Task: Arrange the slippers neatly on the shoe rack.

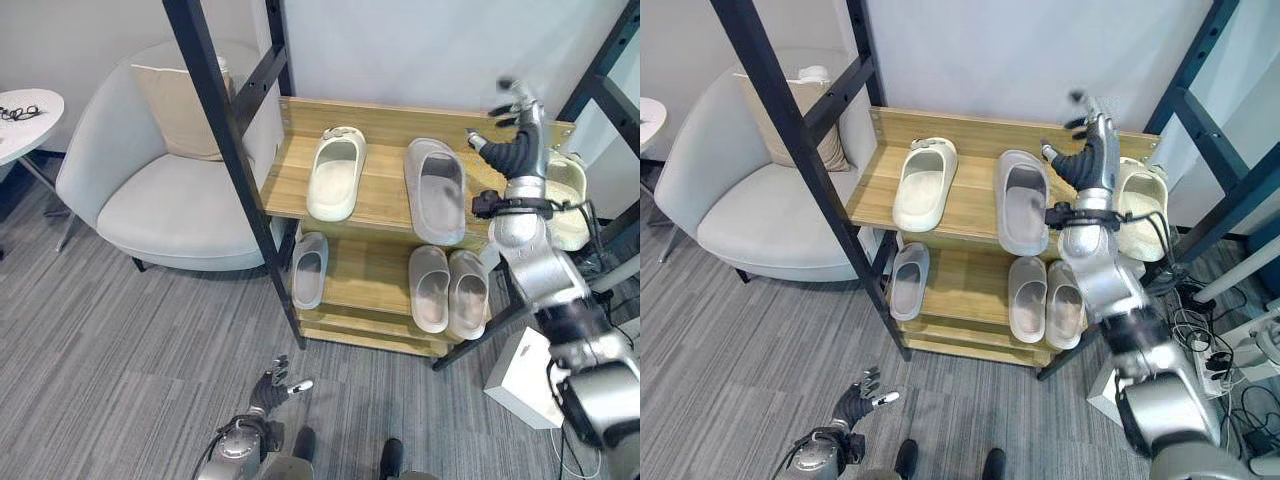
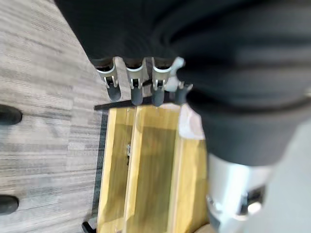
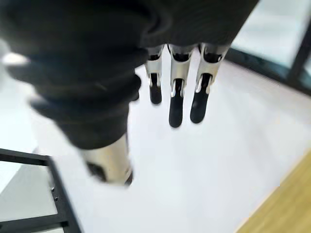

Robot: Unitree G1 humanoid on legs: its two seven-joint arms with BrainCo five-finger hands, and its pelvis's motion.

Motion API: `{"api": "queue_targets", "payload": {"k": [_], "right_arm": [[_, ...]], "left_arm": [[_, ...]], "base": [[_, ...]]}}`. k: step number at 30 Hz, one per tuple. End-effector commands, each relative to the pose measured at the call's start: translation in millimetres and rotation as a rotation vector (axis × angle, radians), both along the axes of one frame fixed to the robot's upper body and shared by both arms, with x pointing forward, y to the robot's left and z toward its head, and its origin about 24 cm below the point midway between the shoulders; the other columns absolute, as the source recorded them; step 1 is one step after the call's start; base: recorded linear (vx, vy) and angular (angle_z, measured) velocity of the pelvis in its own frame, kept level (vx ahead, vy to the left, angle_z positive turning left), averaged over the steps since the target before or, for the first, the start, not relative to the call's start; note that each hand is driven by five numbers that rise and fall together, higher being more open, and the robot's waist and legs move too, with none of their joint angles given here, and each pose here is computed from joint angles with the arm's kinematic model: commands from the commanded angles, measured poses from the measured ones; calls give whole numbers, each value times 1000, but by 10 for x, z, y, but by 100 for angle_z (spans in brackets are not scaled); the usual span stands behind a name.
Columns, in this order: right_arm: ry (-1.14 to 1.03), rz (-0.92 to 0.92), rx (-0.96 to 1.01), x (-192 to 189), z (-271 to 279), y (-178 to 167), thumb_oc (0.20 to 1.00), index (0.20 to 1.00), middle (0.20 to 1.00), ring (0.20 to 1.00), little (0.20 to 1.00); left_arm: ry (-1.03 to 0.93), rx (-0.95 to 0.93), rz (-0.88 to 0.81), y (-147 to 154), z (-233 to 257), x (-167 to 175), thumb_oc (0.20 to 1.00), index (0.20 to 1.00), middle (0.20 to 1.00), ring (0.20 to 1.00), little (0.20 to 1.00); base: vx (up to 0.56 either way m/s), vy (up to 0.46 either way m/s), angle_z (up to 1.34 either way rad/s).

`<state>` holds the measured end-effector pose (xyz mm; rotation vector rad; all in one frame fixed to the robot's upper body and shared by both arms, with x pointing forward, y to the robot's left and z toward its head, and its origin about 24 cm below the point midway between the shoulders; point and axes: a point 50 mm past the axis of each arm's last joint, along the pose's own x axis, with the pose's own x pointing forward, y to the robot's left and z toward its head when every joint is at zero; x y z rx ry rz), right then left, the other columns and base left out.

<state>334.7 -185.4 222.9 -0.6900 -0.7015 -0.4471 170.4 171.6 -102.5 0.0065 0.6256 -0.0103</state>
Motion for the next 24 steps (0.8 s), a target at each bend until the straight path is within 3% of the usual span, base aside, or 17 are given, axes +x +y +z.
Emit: {"api": "queue_targets", "payload": {"k": [1, 11, 24], "right_arm": [[-5, -111, -102, 164, 171, -169, 1000, 1000, 1000, 1000, 1000], [223, -289, -261, 532, 171, -436, 1000, 1000, 1000, 1000, 1000], [414, -356, -354, 821, 196, -354, 1000, 1000, 1000, 1000, 1000]], "left_arm": [[-88, 1, -45, -73, 121, 196, 1000, 1000, 1000, 1000, 1000], [-75, 10, -47, 12, 98, 159, 1000, 1000, 1000, 1000, 1000], [-84, 27, -53, 28, 123, 312, 1000, 1000, 1000, 1000, 1000]], "base": [[0, 0, 0], [0, 2, 1], [26, 12, 12]]}}
